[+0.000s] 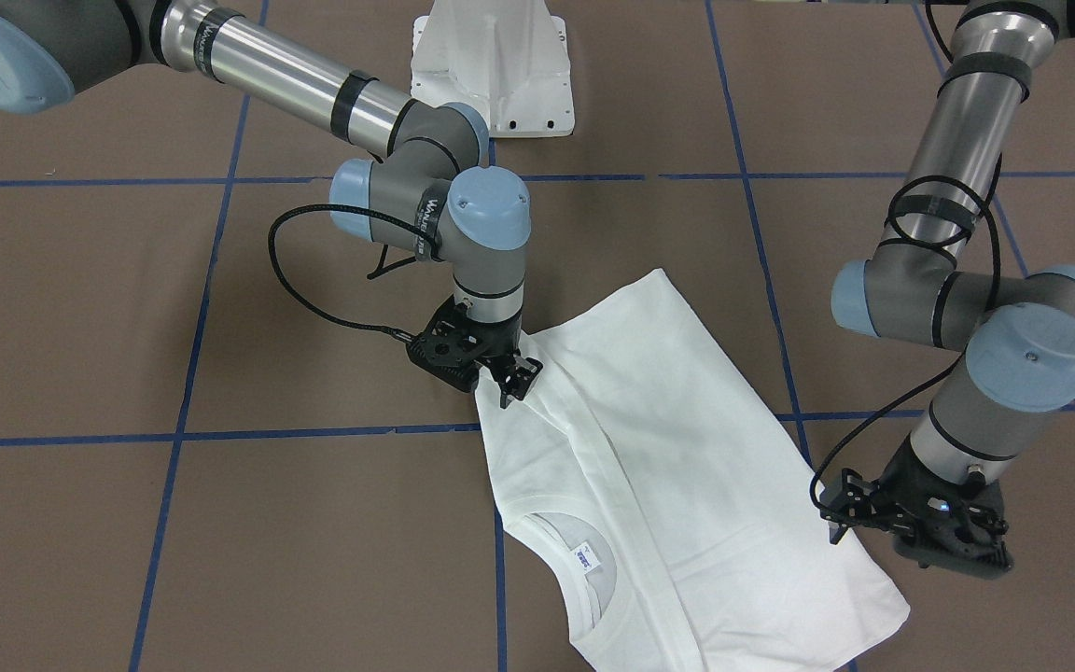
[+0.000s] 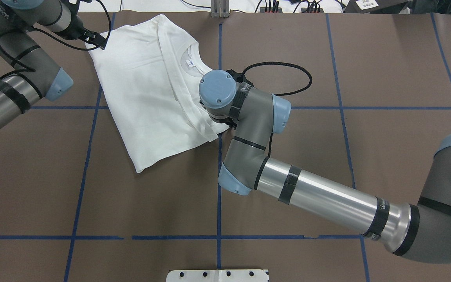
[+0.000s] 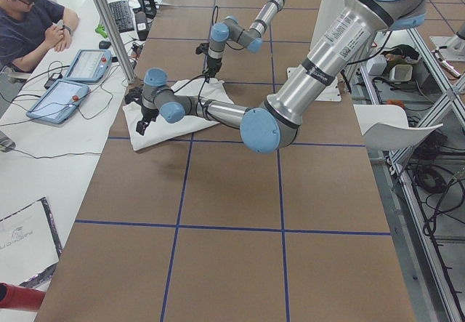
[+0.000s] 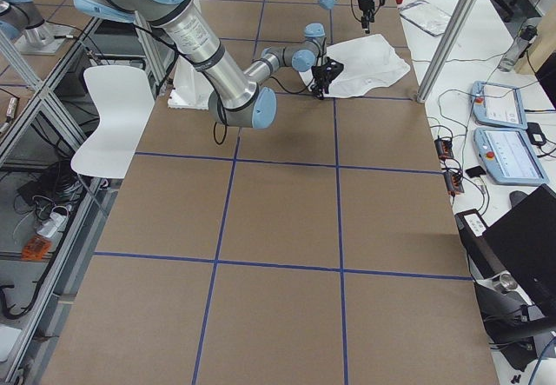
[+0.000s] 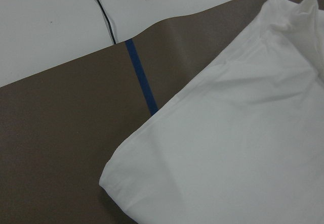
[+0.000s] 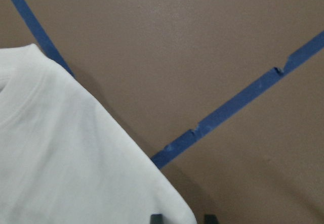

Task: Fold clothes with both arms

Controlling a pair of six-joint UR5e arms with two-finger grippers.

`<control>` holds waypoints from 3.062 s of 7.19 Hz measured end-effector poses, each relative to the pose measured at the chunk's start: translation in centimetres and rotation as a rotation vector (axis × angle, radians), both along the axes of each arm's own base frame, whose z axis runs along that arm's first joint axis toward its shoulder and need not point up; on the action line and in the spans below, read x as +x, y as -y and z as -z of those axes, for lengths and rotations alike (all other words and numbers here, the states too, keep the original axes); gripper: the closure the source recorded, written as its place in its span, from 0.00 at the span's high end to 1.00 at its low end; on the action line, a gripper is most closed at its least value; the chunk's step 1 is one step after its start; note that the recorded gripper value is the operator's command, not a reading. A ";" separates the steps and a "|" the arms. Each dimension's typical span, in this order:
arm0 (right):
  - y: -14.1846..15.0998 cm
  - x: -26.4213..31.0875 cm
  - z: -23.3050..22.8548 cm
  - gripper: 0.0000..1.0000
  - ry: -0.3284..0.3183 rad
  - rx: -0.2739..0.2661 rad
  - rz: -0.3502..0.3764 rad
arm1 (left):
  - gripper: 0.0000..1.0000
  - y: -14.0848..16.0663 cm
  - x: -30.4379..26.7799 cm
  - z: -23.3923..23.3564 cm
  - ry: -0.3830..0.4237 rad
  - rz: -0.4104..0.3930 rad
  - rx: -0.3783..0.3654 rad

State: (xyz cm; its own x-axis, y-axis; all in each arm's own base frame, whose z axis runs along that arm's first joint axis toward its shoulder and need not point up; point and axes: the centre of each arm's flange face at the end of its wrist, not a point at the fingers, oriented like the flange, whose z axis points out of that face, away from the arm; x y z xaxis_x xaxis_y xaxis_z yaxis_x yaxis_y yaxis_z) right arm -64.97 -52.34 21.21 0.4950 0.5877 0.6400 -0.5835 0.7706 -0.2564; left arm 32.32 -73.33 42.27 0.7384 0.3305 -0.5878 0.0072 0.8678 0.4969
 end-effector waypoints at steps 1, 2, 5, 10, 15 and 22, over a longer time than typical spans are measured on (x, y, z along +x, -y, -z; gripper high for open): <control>0.0 0.0 0.1 0.00 0.002 -0.002 -0.002 | 1.00 0.0 0.0 0.0 0.000 0.001 0.000; -0.1 0.1 0.3 0.00 0.004 -0.001 0.000 | 1.00 0.0 0.0 0.0 0.000 0.001 -0.001; -2.1 3.4 0.0 0.00 0.002 -0.003 0.006 | 1.00 0.0 0.0 0.0 0.000 0.000 0.000; -18.0 10.1 -1.9 0.00 -0.051 0.055 0.062 | 1.00 -0.1 0.0 -0.3 0.001 0.000 -0.003; -17.7 11.2 -2.4 1.00 -0.121 0.114 0.128 | 1.00 -0.4 0.0 0.2 -0.020 -0.015 -0.006; 6.0 11.7 -1.5 1.00 -0.253 0.193 0.193 | 1.00 -2.0 -0.3 1.3 -0.086 -0.078 -0.009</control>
State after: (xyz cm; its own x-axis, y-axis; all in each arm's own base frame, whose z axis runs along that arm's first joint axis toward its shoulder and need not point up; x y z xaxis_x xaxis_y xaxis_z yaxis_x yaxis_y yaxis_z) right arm -53.29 -58.33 22.70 0.7418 0.3485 0.5729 -0.4488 0.8928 0.0381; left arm 32.07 -71.37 41.02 0.6574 0.3797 -0.6509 -0.0187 0.8717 0.4897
